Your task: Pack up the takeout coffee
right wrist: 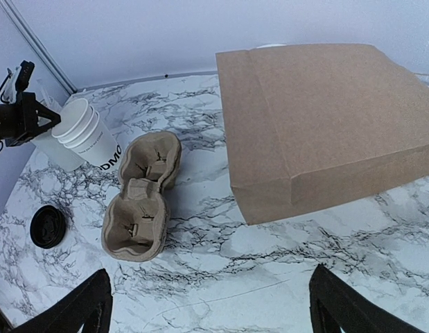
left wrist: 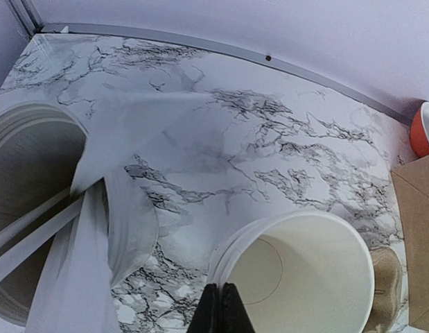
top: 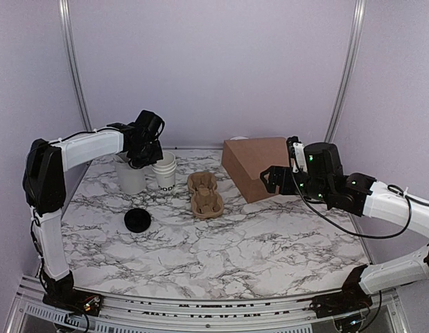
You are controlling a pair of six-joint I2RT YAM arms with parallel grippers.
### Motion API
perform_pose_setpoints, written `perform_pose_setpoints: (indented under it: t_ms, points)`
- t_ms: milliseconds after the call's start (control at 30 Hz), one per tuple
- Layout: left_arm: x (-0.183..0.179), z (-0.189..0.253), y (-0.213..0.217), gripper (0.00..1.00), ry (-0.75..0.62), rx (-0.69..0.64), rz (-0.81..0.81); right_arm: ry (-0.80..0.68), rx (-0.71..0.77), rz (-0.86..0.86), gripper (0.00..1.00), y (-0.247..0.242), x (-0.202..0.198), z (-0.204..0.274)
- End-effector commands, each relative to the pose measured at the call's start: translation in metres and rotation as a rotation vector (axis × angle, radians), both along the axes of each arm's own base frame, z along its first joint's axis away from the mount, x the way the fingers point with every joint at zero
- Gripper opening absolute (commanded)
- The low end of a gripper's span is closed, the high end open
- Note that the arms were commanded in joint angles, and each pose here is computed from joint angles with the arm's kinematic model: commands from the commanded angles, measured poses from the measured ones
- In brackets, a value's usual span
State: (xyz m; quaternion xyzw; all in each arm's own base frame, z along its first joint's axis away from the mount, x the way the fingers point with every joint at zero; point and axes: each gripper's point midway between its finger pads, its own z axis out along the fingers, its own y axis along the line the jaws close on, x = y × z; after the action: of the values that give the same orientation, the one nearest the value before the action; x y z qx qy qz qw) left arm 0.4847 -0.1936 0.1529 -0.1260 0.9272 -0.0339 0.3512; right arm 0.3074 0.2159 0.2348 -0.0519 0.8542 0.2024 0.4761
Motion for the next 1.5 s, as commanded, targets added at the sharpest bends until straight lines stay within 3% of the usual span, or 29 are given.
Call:
perform_pose_setpoints:
  t_ms: [0, 933, 1467]
  points:
    - [-0.001, 0.011, -0.010, 0.00, 0.010, -0.049, -0.048, -0.024, 0.027, -0.006, 0.96, 0.000, 0.004, 0.013]
    - [-0.029, 0.035, -0.030, 0.00, 0.004, -0.123, -0.165, -0.011, 0.053, 0.097, 0.95, 0.026, 0.007, 0.014]
    - [-0.089, 0.041, -0.050, 0.00, -0.006, -0.184, -0.254, 0.130, 0.252, 0.369, 0.85, 0.141, 0.013, -0.014]
